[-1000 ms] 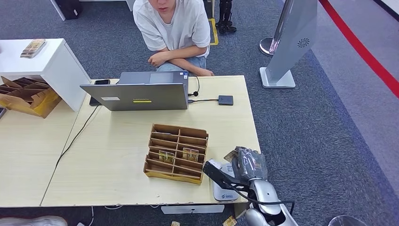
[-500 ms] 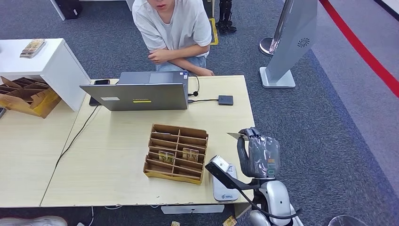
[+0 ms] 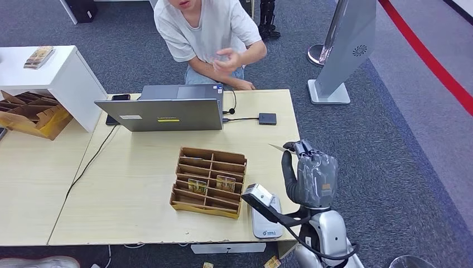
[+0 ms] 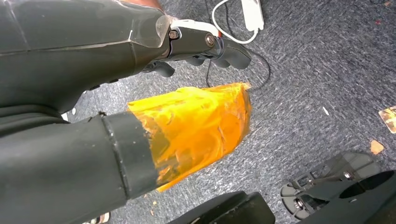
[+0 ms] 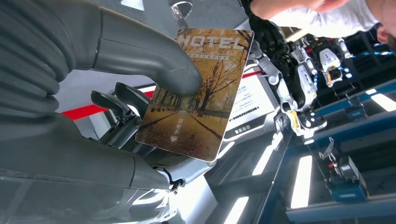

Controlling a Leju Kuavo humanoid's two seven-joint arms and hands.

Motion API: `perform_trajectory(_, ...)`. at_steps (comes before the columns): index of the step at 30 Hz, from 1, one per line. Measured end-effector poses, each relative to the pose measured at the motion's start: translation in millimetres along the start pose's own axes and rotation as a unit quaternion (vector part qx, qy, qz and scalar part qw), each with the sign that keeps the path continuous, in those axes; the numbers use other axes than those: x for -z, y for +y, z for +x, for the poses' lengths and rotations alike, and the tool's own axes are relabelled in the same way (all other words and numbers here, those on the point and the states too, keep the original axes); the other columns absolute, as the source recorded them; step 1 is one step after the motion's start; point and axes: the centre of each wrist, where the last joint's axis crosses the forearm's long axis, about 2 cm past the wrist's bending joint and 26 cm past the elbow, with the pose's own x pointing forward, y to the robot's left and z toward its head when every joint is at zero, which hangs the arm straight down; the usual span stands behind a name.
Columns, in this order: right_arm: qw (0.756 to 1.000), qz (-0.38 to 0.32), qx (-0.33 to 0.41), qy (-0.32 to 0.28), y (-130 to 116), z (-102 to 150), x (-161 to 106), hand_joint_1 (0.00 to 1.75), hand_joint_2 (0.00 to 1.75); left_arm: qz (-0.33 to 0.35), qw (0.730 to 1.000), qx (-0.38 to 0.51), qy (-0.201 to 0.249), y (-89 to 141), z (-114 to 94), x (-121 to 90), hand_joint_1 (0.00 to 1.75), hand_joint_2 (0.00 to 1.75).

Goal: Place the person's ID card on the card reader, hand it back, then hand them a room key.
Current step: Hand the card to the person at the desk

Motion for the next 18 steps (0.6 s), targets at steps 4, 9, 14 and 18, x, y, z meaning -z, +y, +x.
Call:
perform_trajectory(4, 1.000, -0.008, 0.001, -0.008, -0.7, 2.2, 8.3, 1.75, 1.75, -0.001, 1.000, 0.001, -0.001, 0.1, 0.4, 0.2, 0.00, 0.00)
perform_trajectory(9, 1.000, -0.010, -0.001, -0.024, 0.5, 5.6, 22.0, 1.75, 1.75, -0.005, 1.000, 0.008, -0.005, 1.0, 1.7, 0.9, 0.00, 0.00)
perform_trajectory(14, 0.999, -0.003, -0.009, -0.041, 4.2, 9.4, 42.6, 1.75, 1.75, -0.009, 1.000, 0.013, -0.010, 3.4, 5.1, 2.9, 0.00, 0.00)
perform_trajectory(18, 0.999, 0.015, -0.021, -0.046, 10.5, 10.7, 60.9, 1.75, 1.75, -0.012, 1.000, 0.018, -0.013, 5.6, 8.1, 4.6, 0.00, 0.00)
